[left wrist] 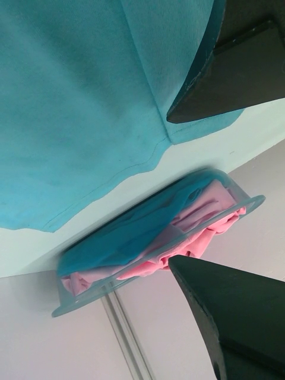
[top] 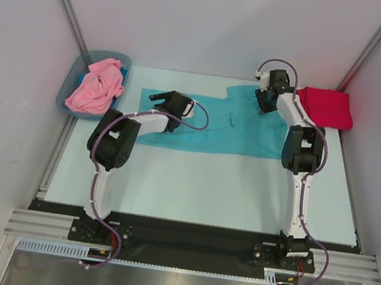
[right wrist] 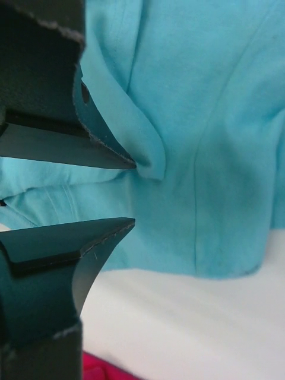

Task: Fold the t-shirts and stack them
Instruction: Fold the tshirt

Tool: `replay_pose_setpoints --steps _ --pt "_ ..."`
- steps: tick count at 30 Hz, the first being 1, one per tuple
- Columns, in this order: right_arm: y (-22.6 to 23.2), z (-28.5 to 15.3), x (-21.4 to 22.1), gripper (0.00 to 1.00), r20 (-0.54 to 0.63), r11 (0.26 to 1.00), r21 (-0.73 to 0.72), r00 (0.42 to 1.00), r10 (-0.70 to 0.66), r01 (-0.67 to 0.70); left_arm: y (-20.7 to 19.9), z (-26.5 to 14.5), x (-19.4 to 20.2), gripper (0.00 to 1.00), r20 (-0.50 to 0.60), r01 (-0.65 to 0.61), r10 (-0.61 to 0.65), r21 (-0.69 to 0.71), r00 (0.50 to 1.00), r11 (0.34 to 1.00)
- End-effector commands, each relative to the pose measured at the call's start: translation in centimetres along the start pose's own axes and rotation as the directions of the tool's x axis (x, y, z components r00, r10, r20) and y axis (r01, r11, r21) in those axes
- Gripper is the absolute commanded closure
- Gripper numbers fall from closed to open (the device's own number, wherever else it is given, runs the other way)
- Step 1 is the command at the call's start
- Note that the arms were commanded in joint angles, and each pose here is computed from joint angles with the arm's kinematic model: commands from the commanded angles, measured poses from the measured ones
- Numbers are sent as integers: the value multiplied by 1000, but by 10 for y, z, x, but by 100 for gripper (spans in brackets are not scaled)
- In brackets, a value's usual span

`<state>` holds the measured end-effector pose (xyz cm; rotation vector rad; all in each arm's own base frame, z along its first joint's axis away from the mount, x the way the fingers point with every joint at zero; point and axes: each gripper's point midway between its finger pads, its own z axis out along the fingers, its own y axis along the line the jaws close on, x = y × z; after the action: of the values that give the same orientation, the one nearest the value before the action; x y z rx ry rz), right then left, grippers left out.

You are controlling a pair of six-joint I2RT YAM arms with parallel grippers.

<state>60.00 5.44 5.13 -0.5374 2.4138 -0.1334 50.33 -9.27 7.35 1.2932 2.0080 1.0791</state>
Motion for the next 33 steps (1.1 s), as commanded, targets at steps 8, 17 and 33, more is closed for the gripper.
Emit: replay_pose_setpoints --steps 8,17,33 --pt "12 -14 -7 57 17 998 -55 1000 13 -12 4 8 -15 0 17 3 -2 -30 1000 1000" --pt "12 -19 2 70 5 998 -56 1000 9 -8 -2 22 -21 0 7 -32 32 -42 999 999" --pt "-15 -28 -14 100 49 998 49 998 -38 36 7 22 -20 0 -7 -16 15 -93 1000 996"
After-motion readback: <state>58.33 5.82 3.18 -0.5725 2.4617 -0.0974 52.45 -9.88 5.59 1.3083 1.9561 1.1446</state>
